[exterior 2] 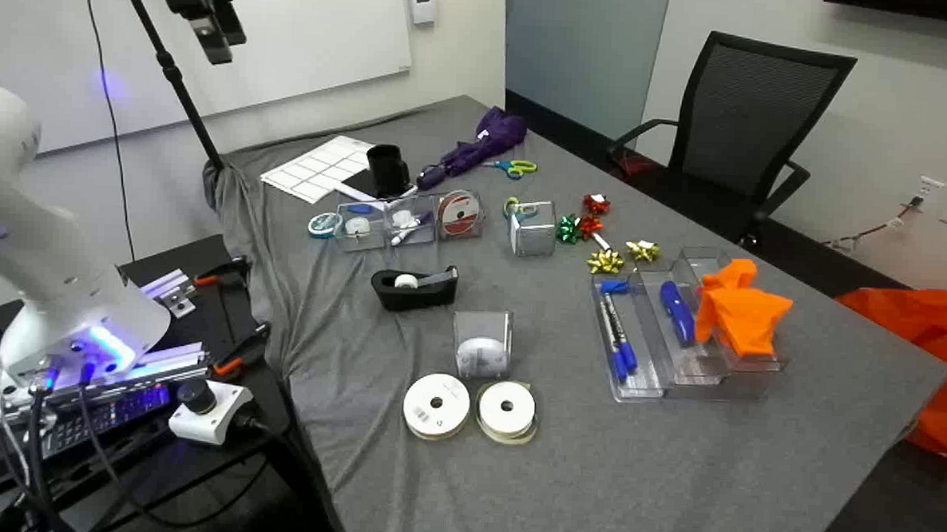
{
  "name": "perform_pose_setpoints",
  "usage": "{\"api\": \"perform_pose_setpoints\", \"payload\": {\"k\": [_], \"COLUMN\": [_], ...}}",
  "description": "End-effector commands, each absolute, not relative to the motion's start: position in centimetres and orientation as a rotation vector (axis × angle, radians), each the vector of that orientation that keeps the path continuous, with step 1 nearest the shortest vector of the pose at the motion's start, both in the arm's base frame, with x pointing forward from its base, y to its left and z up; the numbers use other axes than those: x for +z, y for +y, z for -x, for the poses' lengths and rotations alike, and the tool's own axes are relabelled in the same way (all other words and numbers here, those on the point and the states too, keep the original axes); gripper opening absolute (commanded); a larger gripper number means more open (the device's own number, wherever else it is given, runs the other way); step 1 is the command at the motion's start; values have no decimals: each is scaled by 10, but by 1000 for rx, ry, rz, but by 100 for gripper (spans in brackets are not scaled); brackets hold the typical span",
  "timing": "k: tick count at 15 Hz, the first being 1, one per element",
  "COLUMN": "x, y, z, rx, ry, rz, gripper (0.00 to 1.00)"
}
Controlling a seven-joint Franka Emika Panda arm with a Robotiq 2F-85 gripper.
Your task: Put the furthest tray upright
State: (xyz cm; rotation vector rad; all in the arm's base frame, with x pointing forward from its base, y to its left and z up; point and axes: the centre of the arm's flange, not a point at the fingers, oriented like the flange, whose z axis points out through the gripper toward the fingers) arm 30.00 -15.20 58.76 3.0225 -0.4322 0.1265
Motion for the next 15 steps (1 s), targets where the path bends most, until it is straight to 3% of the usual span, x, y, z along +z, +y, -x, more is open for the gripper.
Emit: {"api": "perform_pose_setpoints", "payload": {"k": [1, 7, 15], "x": [588, 586, 591], "y": [-152, -147, -101], "z": [-300, -305, -369], "rx": [127, 134, 38], "ry": [-432, -453, -596], "rz": [-3023, -3001, -2760], "gripper": [100, 100, 100]}}
